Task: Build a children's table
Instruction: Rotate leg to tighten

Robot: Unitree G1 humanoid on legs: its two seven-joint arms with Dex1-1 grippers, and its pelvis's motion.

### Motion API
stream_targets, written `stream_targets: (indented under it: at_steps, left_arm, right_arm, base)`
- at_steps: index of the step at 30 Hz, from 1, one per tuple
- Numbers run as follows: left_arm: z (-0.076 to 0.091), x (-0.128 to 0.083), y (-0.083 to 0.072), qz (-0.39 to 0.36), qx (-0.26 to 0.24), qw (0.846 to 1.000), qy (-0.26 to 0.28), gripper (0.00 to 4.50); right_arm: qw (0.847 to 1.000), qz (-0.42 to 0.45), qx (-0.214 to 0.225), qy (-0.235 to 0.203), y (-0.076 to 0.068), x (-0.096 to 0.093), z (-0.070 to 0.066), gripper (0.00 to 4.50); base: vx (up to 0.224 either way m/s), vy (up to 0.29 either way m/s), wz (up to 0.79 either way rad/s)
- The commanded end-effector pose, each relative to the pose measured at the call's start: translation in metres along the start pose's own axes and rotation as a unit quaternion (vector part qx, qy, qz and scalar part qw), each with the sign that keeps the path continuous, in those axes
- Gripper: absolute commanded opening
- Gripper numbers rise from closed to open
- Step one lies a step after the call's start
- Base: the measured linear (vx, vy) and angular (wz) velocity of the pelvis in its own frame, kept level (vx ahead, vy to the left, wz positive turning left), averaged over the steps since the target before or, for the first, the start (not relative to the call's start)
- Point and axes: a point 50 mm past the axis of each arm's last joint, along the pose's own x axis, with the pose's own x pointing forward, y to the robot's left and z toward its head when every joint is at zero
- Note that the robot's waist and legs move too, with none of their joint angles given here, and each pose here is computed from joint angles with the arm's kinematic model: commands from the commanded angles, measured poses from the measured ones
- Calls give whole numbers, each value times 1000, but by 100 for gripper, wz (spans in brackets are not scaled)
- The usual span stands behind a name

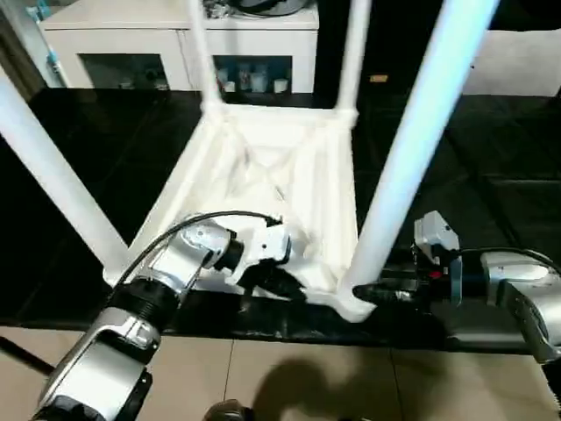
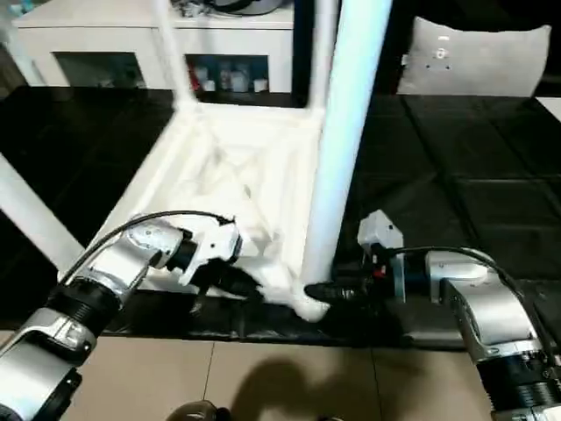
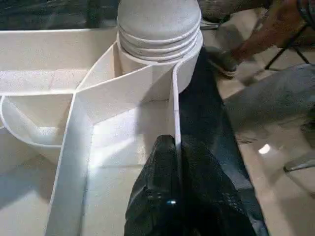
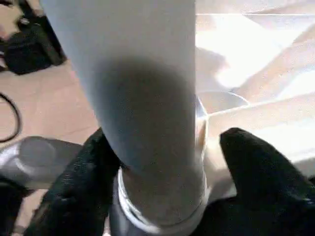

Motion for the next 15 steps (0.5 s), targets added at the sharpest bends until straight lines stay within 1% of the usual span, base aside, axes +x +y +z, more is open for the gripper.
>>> stream_targets:
  at_steps: [1, 2, 5, 11, 12, 15]
  left_arm:
    - [19, 2, 1, -32, 53, 998, -9, 0]
    - [19, 2, 1, -32, 53, 998, -8, 0]
    - [19, 2, 1, -31, 52, 998, -7, 0]
    - [17, 2, 0, -33, 50, 998, -6, 0]
    - [17, 2, 0, -33, 50, 998, -6, 0]
    - [17, 2, 0, -31, 47, 998, -7, 0]
  right_arm:
    - [1000, 15, 6, 0, 0, -1, 1, 311]
    - [1000, 17, 7, 1, 0, -1, 1, 311]
    - [1000, 22, 12, 2, 1, -1, 0, 279]
    - [999, 35, 21, 1, 3, 0, -1, 234]
    - [999, 36, 21, 1, 3, 0, -1, 215]
    - [999, 40, 26, -5, 4, 1, 0, 207]
  base:
    - [0, 0, 0]
    - [0, 0, 0]
    - [0, 0, 0]
    - [0, 0, 0]
    - [0, 0, 0]
    - [0, 0, 0]
